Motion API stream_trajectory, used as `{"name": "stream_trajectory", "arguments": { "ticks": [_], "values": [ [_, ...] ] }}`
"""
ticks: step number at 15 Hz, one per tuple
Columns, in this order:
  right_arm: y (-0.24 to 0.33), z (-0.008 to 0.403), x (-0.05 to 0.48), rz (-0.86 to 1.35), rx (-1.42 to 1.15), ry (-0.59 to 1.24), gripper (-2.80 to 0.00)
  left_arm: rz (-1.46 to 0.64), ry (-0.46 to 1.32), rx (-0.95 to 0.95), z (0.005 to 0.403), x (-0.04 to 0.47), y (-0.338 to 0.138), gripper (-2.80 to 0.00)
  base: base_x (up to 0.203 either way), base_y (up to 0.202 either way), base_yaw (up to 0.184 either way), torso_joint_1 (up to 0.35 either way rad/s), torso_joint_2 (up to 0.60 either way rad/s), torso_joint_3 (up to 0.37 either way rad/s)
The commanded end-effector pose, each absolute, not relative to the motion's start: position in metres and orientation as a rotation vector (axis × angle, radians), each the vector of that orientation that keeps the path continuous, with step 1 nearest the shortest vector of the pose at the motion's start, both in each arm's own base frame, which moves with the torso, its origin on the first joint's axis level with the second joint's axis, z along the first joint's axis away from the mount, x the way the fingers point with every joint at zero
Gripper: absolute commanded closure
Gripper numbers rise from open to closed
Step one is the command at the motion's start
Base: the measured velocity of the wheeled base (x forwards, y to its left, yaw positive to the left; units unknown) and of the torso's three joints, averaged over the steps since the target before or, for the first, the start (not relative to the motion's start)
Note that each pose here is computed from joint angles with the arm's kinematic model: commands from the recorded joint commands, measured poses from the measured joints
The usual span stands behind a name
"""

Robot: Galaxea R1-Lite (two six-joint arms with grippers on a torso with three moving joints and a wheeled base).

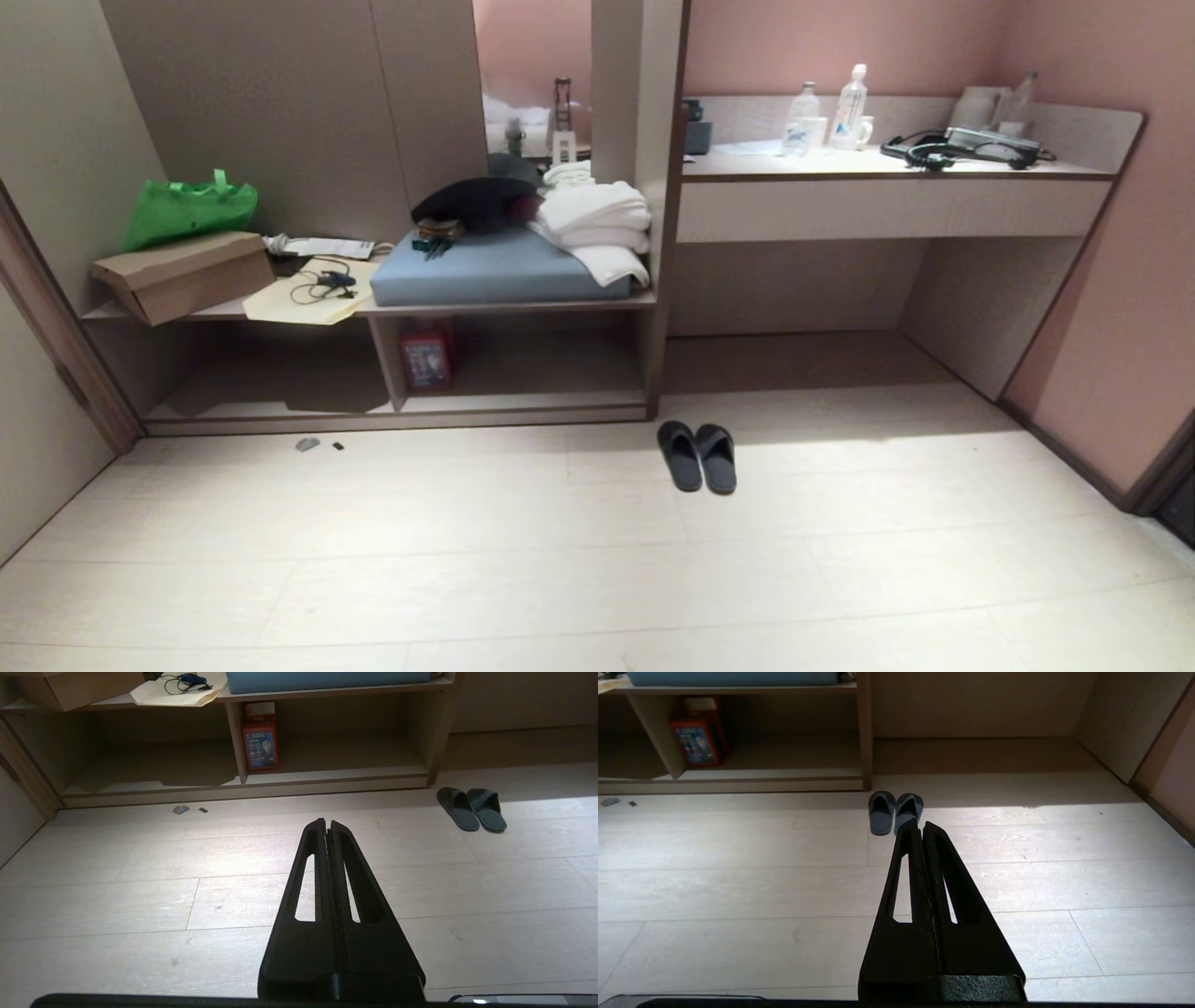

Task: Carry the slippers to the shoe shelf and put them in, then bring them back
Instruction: Pick up the slippers on the floor

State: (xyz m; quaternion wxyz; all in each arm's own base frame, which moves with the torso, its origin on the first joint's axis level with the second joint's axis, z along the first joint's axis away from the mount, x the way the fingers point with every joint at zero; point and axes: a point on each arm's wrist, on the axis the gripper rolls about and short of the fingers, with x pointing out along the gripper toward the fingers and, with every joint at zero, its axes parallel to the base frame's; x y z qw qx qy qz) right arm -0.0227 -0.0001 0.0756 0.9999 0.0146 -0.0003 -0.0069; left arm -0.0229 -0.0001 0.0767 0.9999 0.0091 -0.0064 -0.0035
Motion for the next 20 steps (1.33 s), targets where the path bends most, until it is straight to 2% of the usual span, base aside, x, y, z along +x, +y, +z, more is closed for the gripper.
{"name": "stream_trajectory", "arguments": {
  "ticks": [1,20],
  "values": [
    [-0.0001,0.0758,-0.0227,-0.014,0.026,-0.002,0.00,-0.007,-0.006,0.018,0.0748,-0.0225,-0.0001,0.00,0.000,0.000,0.000,0.000,0.00,0.000],
    [-0.0001,0.0758,-0.0227,-0.014,0.021,-0.002,0.00,-0.009,-0.008,0.018,0.0753,-0.0226,-0.0001,0.00,0.190,0.000,-0.001,0.002,0.00,0.003]
  ]
}}
